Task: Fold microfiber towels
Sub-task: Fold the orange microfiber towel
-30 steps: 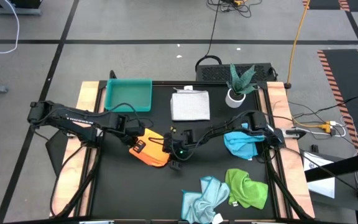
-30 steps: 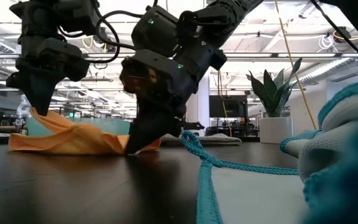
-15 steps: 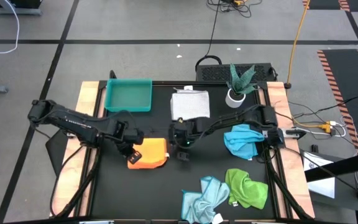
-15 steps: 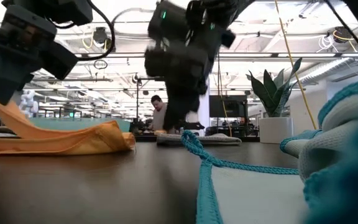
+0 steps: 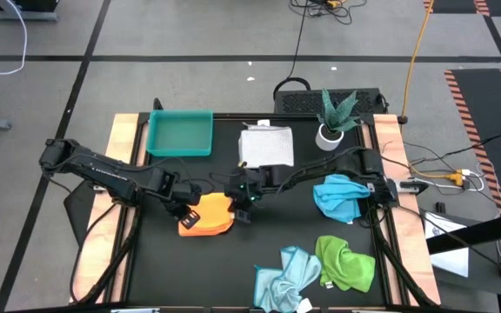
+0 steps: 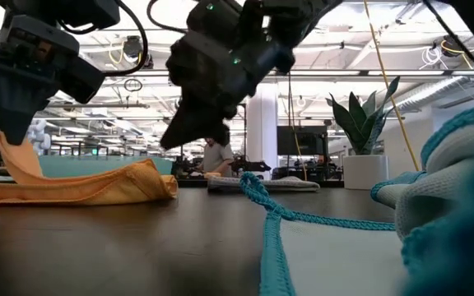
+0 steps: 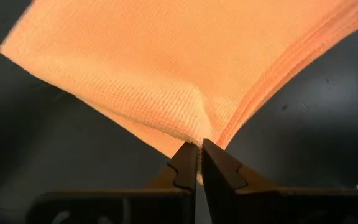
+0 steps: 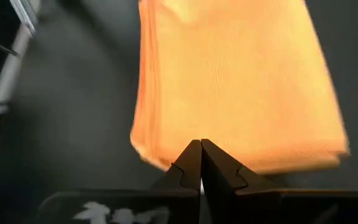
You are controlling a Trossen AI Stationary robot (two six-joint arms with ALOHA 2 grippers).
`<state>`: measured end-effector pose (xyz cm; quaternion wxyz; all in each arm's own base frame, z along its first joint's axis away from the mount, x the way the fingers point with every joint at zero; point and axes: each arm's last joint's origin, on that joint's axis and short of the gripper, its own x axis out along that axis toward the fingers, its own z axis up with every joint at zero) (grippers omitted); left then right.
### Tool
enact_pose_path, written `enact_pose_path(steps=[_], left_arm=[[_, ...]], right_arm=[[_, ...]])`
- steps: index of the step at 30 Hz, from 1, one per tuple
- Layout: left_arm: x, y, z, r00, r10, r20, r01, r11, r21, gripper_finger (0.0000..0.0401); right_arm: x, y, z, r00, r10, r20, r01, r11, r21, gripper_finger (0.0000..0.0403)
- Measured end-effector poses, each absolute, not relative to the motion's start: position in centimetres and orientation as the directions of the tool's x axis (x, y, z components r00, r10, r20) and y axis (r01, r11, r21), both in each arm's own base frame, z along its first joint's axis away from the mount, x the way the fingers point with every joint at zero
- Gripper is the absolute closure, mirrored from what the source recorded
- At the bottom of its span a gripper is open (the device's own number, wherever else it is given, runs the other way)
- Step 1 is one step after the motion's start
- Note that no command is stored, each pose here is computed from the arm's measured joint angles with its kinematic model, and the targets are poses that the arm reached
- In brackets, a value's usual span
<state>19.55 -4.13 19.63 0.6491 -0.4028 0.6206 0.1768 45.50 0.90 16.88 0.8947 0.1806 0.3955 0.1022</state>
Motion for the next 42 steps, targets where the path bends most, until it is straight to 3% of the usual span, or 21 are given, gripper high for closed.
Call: enact_pose_path(steps=[6, 14, 17, 26, 34, 37, 42], left_arm=[[19.8, -4.1, 19.7, 0.197, -0.251, -0.948, -0.728, 0.610, -0.313, 0.0380], [20.1, -4.1, 19.7, 0.227, -0.249, -0.942, -0.733, 0.594, -0.333, 0.0380], [20.1, -4.1, 19.7, 0.227, -0.247, -0.942, -0.734, 0.593, -0.332, 0.0380], [20.6, -3.7, 19.8, 0.285, -0.169, -0.943, -0.739, 0.587, -0.329, 0.0380], [22.7, -3.0, 20.5, 0.492, -0.103, -0.865, -0.671, 0.589, -0.452, 0.0380], [23.1, -3.2, 19.5, 0.450, -0.106, -0.887, -0.681, 0.602, -0.418, 0.0380], [24.0, -4.1, 16.7, 0.301, -0.250, -0.920, -0.660, 0.642, -0.390, 0.0379]], right_arm=[[46.7, 1.1, 14.6, 0.693, 0.363, -0.623, -0.044, 0.884, 0.466, 0.0403], [46.9, 1.1, 11.5, 0.643, 0.356, -0.678, -0.002, 0.886, 0.464, 0.0403], [46.5, 0.8, 11.1, 0.612, 0.291, -0.735, 0.032, 0.920, 0.391, 0.0403], [43.9, -2.4, 12.9, 0.459, 0.123, -0.880, 0.120, 0.973, 0.198, 0.0403], [42.8, -3.3, 14.9, 0.428, 0.068, -0.901, 0.152, 0.977, 0.146, 0.0403], [42.6, -3.2, 15.2, 0.425, 0.049, -0.904, 0.156, 0.980, 0.127, 0.0403], [42.4, -3.3, 15.2, 0.408, 0.045, -0.912, 0.161, 0.980, 0.120, 0.0403]])
